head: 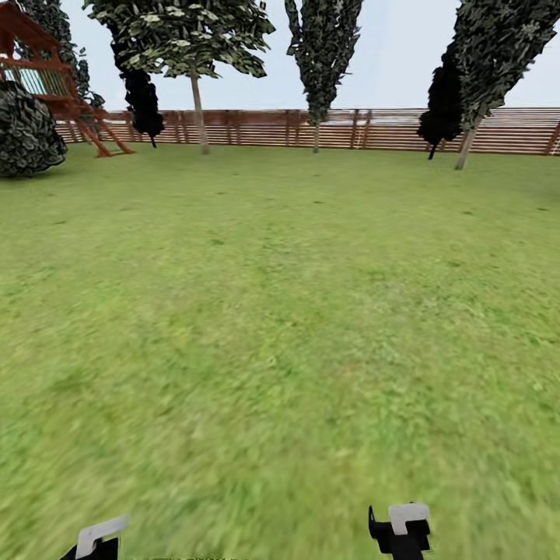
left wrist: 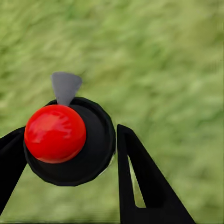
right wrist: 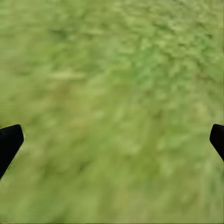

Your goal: In the garden, pick up the pesticide atomizer on the floor and spray pesticide onto both trees until each tree trunk is fully covered.

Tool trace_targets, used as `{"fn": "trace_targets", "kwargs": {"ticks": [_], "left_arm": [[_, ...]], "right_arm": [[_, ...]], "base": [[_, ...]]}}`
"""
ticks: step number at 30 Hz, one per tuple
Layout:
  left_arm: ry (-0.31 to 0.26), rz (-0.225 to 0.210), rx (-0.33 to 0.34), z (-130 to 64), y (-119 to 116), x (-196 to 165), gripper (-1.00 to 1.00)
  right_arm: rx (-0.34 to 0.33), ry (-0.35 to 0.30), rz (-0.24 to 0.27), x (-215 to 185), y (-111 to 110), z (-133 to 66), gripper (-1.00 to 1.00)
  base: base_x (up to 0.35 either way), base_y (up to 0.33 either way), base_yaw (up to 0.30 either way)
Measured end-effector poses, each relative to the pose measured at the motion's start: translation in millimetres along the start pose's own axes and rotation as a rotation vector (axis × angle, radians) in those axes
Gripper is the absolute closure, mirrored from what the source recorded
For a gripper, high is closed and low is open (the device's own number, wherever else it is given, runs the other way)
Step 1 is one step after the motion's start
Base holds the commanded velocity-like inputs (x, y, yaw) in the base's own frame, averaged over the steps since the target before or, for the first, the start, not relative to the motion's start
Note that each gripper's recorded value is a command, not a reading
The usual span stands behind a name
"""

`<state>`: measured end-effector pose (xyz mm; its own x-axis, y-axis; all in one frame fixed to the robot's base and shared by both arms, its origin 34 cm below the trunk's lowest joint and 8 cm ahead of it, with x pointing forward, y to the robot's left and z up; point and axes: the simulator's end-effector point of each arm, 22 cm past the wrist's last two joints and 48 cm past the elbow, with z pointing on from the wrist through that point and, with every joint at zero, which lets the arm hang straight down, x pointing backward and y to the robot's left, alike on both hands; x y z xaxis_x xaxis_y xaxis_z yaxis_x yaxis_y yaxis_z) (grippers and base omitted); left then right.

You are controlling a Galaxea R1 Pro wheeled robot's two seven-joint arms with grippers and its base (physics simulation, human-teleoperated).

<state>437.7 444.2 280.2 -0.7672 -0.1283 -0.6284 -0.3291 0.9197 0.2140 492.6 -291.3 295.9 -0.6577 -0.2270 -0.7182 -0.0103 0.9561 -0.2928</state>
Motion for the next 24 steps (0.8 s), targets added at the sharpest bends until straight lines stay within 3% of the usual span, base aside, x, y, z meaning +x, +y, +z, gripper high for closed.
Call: {"fn": "trace_targets", "kwargs": {"ticks": [24], "left_arm": [[0.004, 0.000, -0.008, 0.8, 5.8, 0.0, 1.00]], "right_arm": [[0.000, -0.001, 0.000, -0.3, -0.1, 0.1, -1.00]], "base": [[0.296, 0.134, 0.278]]}}
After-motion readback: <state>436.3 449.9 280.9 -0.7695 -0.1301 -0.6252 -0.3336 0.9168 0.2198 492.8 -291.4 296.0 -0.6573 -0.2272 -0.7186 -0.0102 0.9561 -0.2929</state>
